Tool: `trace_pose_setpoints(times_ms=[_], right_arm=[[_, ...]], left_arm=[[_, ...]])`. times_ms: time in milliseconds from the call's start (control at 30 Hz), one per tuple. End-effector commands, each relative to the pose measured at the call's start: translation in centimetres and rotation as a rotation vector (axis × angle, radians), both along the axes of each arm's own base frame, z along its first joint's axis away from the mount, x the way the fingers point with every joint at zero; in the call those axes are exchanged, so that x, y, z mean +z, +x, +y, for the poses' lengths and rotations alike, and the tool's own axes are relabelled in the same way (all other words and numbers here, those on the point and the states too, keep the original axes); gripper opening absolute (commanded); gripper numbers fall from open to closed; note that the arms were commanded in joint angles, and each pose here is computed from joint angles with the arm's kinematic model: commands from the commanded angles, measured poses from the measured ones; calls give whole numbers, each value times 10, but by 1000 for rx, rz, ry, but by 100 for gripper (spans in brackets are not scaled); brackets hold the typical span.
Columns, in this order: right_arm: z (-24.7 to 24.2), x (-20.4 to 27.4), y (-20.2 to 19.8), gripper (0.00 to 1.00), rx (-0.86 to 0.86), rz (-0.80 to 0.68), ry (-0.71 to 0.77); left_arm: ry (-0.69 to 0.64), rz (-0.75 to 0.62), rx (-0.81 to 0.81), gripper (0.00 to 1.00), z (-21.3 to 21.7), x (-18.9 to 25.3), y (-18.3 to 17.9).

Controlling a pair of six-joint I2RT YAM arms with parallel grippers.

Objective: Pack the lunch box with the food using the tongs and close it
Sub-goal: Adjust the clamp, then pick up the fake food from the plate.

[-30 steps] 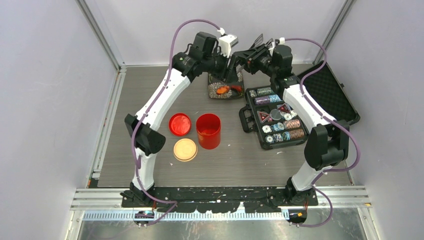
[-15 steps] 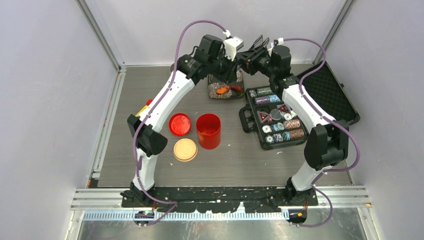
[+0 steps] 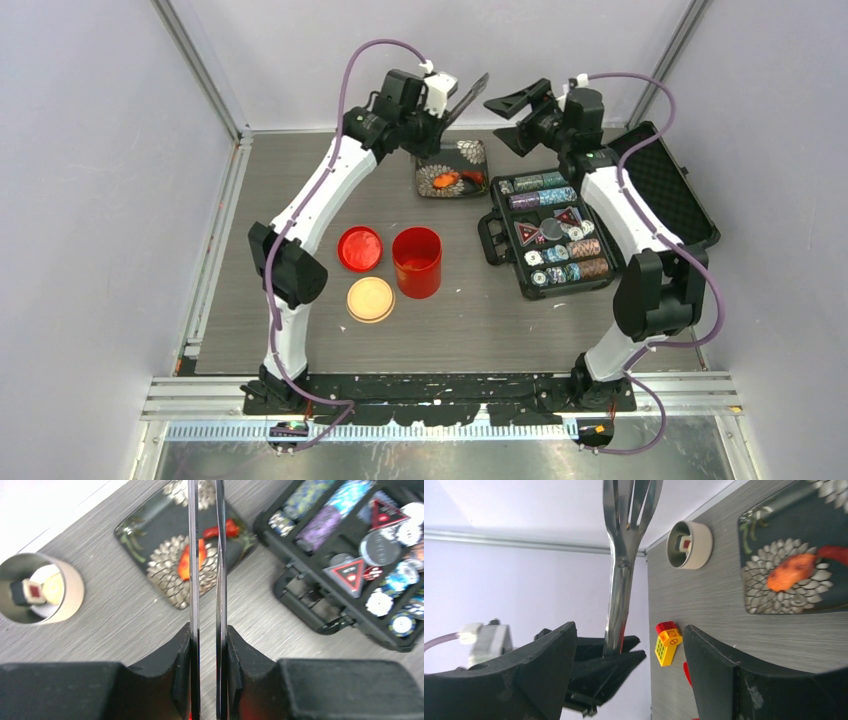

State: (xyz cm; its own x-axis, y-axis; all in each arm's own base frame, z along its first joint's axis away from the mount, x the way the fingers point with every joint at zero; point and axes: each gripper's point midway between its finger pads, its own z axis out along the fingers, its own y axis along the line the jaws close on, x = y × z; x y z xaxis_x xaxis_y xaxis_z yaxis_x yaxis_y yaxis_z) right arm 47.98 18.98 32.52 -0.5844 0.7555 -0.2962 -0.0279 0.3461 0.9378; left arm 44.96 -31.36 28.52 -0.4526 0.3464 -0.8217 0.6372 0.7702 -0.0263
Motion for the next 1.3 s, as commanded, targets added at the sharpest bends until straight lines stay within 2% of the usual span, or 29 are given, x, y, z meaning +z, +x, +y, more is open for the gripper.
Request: trace_pose_setpoints(times_ms=[0, 233, 400, 867, 1267], right_arm=[[-30, 30, -17, 82, -8, -80, -44], [-66, 22, -22, 82, -45, -72, -98], [-88, 17, -22, 82, -92, -55, -111], [-99, 16, -26, 82, -115, -49, -120], [-104, 12, -28, 82, -123, -39, -116]], left_arm=[[94, -67, 39, 27, 54, 14, 5], [195, 37, -19, 38, 105, -36, -3], [261, 99, -66, 40, 118, -69, -14], [377, 176, -236, 42, 113, -122, -8], [452, 196, -270, 44, 109, -152, 5]])
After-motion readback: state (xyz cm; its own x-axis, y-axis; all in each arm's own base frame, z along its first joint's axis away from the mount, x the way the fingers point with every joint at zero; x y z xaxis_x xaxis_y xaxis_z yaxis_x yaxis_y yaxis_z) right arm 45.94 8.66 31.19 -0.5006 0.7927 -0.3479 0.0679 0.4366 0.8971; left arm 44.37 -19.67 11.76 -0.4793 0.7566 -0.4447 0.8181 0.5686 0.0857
